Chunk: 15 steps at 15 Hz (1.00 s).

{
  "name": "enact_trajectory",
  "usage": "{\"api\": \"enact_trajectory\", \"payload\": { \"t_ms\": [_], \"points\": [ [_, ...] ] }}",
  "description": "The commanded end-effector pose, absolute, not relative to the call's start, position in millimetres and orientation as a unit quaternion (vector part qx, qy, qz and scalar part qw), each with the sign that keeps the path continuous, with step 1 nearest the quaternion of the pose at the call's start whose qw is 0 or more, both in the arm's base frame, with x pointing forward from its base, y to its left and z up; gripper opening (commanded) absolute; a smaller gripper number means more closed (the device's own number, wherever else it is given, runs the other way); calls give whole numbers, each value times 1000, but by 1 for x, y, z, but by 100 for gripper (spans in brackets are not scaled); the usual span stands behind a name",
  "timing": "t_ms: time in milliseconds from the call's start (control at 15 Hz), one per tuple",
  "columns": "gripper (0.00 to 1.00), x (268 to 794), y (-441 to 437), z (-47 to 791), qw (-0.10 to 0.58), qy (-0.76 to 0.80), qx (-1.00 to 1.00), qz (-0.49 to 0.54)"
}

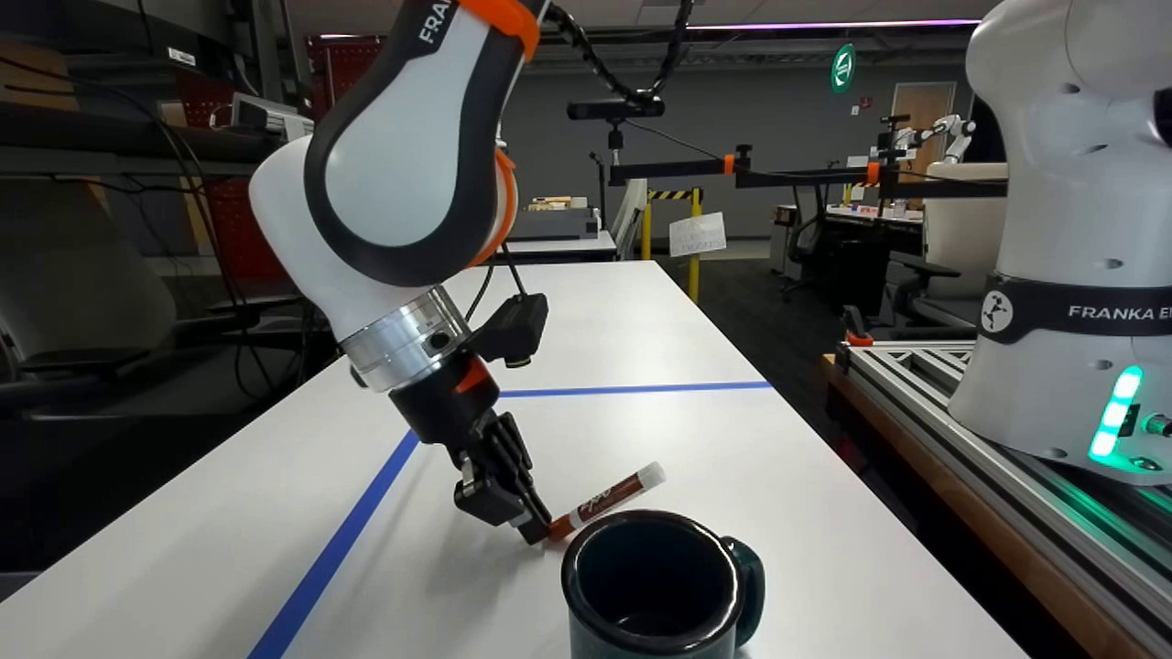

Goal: Move the marker to the table

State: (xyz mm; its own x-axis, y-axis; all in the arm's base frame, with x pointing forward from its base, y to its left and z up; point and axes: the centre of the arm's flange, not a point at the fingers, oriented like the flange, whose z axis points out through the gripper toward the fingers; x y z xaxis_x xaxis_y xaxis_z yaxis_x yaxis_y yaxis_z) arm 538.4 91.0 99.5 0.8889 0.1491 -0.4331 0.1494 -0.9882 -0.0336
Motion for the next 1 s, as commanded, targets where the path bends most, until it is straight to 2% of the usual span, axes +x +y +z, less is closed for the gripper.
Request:
{"api": "enact_trajectory", "payload": {
  "t_ms": [0,133,200,267,400,467,933],
  "points": [
    [4,523,97,116,14,86,978,-188],
    [4,521,98,124,16,92,980,-177],
    [10,520,99,128,18,95,980,-173],
    [37,519,100,133,19,99,981,-168],
    [36,517,101,146,20,95,983,-153],
    [42,516,100,153,19,93,985,-144],
    [95,508,99,225,-11,41,997,-59]
  ]
}}
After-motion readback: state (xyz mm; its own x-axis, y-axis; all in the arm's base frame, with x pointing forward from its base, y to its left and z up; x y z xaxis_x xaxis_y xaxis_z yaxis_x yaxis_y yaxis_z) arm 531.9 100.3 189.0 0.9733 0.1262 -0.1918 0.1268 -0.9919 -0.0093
